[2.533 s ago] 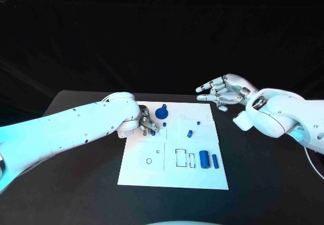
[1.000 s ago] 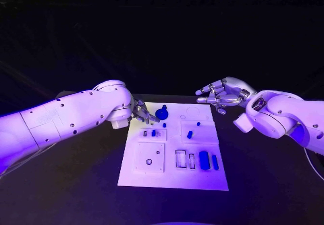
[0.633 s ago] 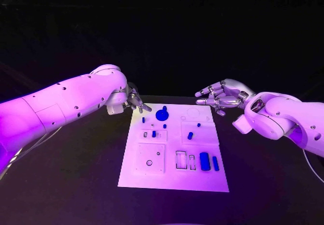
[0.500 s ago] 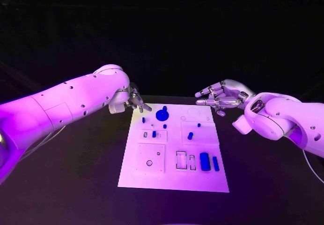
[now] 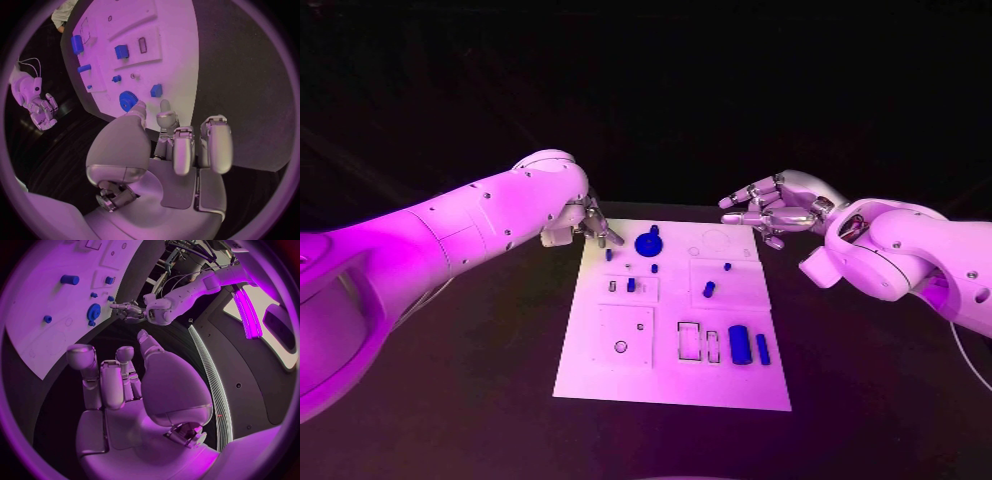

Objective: Assemble the parts on the task board

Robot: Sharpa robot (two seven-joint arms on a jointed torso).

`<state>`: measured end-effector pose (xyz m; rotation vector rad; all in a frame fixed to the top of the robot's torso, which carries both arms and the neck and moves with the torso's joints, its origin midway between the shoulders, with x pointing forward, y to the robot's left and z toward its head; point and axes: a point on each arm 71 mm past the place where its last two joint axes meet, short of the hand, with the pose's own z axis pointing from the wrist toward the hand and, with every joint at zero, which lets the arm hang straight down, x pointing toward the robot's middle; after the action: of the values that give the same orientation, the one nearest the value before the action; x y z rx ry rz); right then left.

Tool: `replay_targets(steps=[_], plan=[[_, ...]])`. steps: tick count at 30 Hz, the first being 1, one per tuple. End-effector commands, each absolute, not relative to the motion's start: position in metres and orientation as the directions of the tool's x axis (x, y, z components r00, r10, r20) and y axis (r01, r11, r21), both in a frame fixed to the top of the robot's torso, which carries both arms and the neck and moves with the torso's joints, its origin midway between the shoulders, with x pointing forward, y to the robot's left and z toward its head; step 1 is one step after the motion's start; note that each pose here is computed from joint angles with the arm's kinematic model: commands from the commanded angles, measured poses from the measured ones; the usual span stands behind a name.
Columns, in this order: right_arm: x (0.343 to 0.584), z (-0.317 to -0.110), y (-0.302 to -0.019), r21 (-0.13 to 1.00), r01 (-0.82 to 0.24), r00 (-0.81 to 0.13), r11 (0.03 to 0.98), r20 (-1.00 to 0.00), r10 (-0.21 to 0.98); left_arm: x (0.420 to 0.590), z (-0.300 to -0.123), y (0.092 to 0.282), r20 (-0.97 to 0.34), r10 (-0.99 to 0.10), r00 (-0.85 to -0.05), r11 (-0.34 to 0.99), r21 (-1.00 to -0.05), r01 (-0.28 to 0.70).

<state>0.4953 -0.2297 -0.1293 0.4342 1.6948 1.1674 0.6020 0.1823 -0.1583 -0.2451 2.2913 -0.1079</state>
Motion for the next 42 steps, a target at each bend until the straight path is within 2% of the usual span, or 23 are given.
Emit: replay_targets(steps=[1,26,42], plan=[[0.4946,-0.13,-0.2281,0.853,-0.235,-0.456,0.467,-0.52,0.722,0.6028,-0.161,0.1813,-0.727,-0.174,-0.665,0.985,-0.133,-0.113],[0.4958,-0.1313,-0.2273,0.852,-0.233,-0.46,0.47,-0.522,0.718,0.5992,-0.1676,0.179,-0.678,-0.129,-0.724,0.992,-0.095,-0.087],[0.4962,-0.1327,-0.2265,0.851,-0.232,-0.464,0.471,-0.522,0.716,0.6,-0.167,0.1759,-0.685,-0.147,-0.714,0.989,-0.117,-0.091]])
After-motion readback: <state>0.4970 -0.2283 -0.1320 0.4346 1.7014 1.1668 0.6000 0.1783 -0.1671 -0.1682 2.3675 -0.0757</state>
